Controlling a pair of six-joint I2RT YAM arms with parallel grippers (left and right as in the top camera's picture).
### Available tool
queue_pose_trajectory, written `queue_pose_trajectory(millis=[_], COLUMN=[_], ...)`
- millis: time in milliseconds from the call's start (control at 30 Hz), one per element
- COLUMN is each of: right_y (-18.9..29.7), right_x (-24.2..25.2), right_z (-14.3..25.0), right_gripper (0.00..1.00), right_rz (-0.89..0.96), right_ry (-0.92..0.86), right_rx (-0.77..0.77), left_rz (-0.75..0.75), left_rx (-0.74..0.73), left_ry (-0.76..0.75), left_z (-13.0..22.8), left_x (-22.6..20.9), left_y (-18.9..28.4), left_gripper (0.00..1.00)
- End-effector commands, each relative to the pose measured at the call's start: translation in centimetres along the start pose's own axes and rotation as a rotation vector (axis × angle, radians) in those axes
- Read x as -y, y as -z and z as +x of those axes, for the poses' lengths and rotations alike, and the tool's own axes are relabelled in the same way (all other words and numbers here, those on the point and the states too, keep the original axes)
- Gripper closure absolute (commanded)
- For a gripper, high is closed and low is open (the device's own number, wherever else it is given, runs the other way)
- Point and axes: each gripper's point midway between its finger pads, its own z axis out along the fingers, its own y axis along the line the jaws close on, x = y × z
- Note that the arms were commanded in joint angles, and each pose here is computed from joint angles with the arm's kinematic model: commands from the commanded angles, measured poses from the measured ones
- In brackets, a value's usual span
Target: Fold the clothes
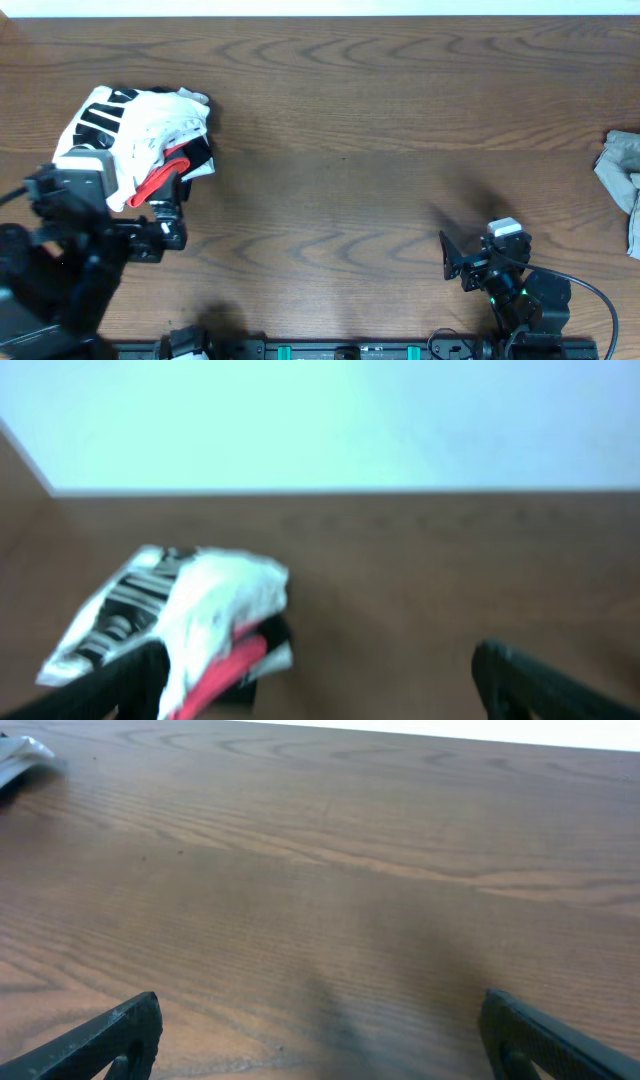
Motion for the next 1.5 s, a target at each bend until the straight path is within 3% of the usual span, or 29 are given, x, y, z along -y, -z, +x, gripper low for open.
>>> queue_pose_trajectory(millis=[0, 333, 600, 933, 1467], right_y=[0.0, 0.0, 0.0, 0.0, 0.0], right_x=[0.0, 0.0, 0.0, 0.0, 0.0], right_z=[0.0, 0.0, 0.0, 0.0, 0.0], right_gripper=[0.01, 0.01, 0.01, 0.01, 0.01], right_rz=[0.000, 0.000, 0.000, 0.000, 0.000], right_ry=[0.011, 0.011, 0.011, 0.011, 0.011], right_rx=[0.002, 0.002, 0.002, 0.002, 0.002], left_rz=[0.067, 0.174, 0.178, 0.185, 0.184], left_rx=[-0.005, 0.057, 0.091, 0.089, 0.092], left_ry=[-0.027, -0.093, -0.102, -0.079, -0.080], left_z=[4.3, 15.1, 20.3, 23.4, 23.3], left_x=[0.9, 3.1, 2.8, 2.6, 2.6], left_y=[-2.5, -5.9, -8.1, -10.1, -10.1], left_gripper=[0.02, 0.02, 0.02, 0.02, 0.02])
